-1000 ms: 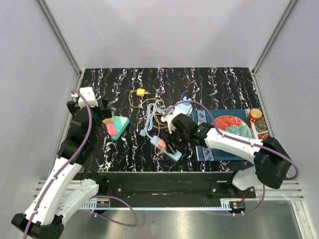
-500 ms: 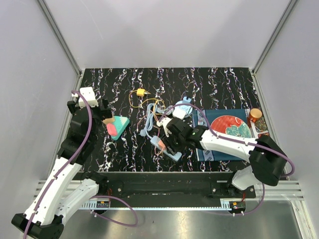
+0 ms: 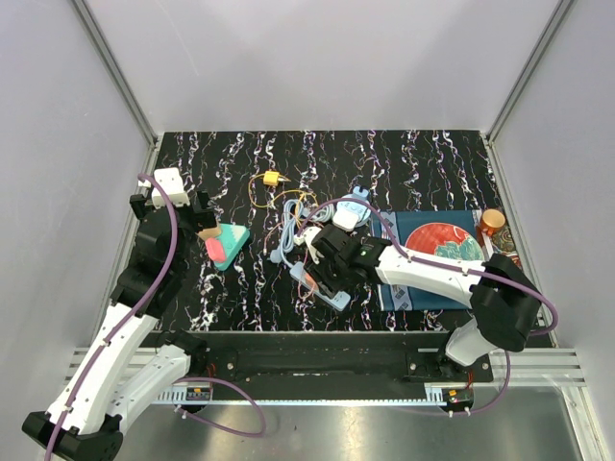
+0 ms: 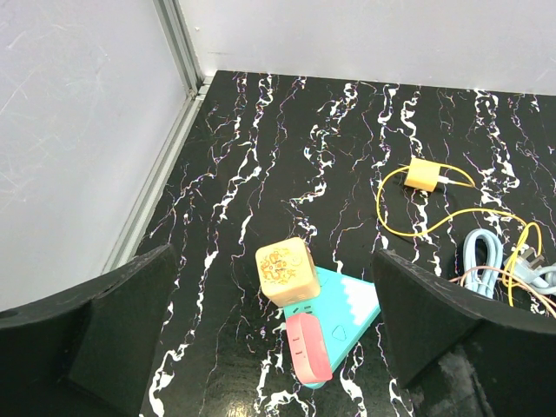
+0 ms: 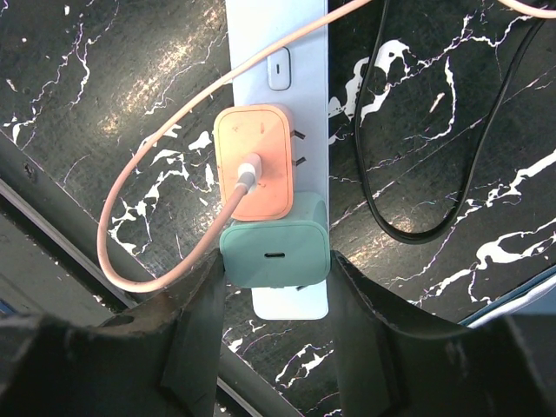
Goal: Insert the plug
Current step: Press the plug into the socket.
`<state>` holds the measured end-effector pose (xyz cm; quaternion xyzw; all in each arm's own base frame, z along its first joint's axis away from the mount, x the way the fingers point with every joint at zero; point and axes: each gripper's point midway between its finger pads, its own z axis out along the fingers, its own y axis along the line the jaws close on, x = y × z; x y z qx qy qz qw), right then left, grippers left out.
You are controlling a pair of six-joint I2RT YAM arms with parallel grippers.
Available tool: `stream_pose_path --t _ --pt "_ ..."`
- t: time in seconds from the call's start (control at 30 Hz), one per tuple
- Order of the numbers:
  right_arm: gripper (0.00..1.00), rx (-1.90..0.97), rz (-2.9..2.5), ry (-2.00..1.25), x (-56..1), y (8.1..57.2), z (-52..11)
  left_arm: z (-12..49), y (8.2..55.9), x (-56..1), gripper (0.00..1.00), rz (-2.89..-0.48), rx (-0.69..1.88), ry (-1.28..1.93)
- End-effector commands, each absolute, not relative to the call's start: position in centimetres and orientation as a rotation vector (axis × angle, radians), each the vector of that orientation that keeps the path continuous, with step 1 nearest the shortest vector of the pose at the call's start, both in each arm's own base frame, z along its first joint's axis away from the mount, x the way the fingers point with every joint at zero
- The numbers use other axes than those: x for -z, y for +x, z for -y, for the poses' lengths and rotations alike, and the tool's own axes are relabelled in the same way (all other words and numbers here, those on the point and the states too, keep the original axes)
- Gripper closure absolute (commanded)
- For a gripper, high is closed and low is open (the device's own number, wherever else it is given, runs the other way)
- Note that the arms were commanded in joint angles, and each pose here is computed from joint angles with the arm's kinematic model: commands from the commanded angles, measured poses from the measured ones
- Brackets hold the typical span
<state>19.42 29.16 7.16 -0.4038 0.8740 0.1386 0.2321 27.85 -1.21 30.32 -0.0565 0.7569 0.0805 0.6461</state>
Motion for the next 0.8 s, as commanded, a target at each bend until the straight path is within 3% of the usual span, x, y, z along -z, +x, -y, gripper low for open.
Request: stream_pose_path --t 0.0,0.77 --pt "1.0 -0.316 -2.45 -1.131 -5.5 18.7 -28.0 1.4 28.3 -30.7 0.01 -1.696 -0.164 -0.136" --pt "1.0 -0.354 -2.752 -0.884 -1.5 12.8 -26.0 1.4 28.4 -30.6 0.01 -1.701 -0.165 -0.132"
